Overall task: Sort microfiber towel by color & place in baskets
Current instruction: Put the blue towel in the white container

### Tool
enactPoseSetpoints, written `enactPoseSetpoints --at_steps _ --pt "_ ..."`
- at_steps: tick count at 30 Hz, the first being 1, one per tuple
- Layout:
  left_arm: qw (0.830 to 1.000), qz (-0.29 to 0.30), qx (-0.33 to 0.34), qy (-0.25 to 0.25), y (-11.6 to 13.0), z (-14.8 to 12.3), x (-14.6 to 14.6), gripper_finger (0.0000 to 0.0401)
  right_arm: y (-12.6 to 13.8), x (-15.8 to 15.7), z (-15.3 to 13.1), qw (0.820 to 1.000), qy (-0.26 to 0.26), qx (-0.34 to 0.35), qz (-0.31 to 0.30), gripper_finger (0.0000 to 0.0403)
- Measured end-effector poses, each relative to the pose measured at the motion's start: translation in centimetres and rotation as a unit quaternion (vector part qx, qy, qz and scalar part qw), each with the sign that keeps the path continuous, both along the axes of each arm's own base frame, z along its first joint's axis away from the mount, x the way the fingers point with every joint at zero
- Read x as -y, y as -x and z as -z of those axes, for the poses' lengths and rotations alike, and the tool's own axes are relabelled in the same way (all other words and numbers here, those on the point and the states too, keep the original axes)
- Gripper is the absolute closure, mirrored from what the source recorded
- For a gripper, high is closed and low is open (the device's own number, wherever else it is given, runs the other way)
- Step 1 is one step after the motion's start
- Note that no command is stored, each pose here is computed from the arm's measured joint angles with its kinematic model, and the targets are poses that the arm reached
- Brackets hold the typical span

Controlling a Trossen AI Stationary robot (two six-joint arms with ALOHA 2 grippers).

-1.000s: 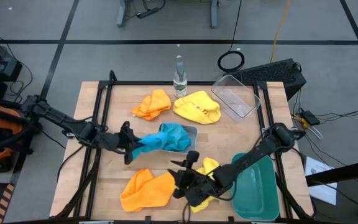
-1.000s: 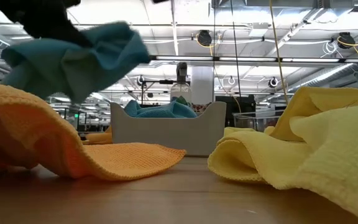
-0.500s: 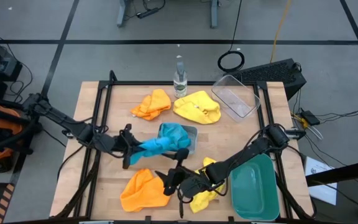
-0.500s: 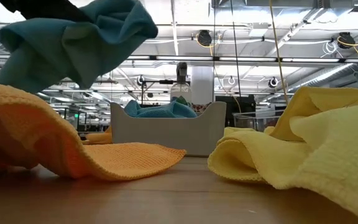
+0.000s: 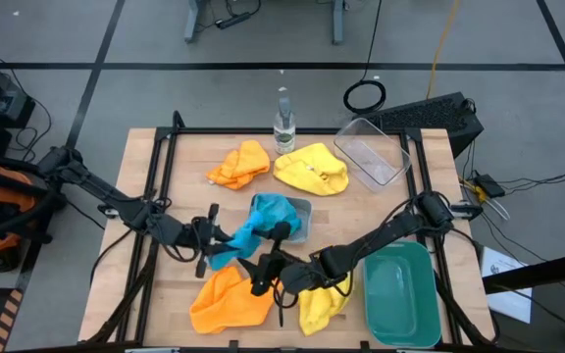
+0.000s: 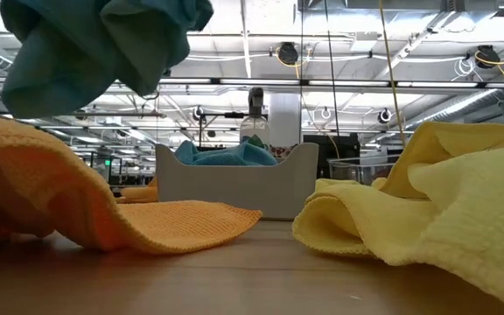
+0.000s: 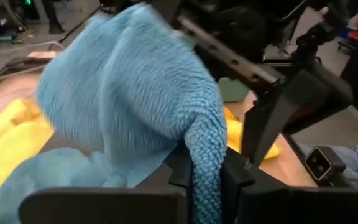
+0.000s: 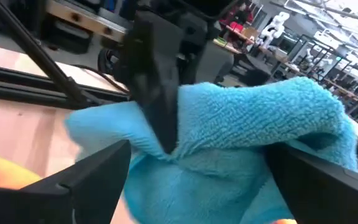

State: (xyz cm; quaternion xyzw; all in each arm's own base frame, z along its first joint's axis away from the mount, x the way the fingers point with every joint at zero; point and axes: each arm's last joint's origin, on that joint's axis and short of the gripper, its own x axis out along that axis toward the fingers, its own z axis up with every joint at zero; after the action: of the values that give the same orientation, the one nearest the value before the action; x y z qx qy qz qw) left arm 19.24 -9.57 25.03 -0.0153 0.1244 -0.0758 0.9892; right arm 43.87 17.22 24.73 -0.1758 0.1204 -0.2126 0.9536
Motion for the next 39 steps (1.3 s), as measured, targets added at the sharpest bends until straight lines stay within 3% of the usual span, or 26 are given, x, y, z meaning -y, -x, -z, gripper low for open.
enactPoseSetpoints --at_steps 11,15,26,34,39 --pt "0.999 0.022 0.032 -0.004 -0.2 -0.6 0.2 0.0365 -0.8 1.5 0.4 0.997 -0.066 0.002 -0.038 0.0051" --pt "0.999 0.044 0.031 0.000 -0.1 -0.6 0.4 0.0343 -0.8 1.5 0.4 0.997 -0.069 0.002 -0.038 0.0076" --pt "0.996 0.078 0.038 -0.019 0.5 -0.6 1.6 0.0210 -0.8 1.5 0.4 0.997 -0.056 -0.006 -0.043 0.0229" --pt "0.995 0.096 0.028 -0.025 1.3 -0.7 1.9 0.0196 -0.4 0.7 0.8 0.997 -0.043 -0.030 -0.049 0.0349" --pt "0.994 0.105 0.010 -0.035 2.1 -0.6 2.0 0.0195 -0.1 0.4 0.9 0.997 -0.037 -0.040 -0.053 0.0376"
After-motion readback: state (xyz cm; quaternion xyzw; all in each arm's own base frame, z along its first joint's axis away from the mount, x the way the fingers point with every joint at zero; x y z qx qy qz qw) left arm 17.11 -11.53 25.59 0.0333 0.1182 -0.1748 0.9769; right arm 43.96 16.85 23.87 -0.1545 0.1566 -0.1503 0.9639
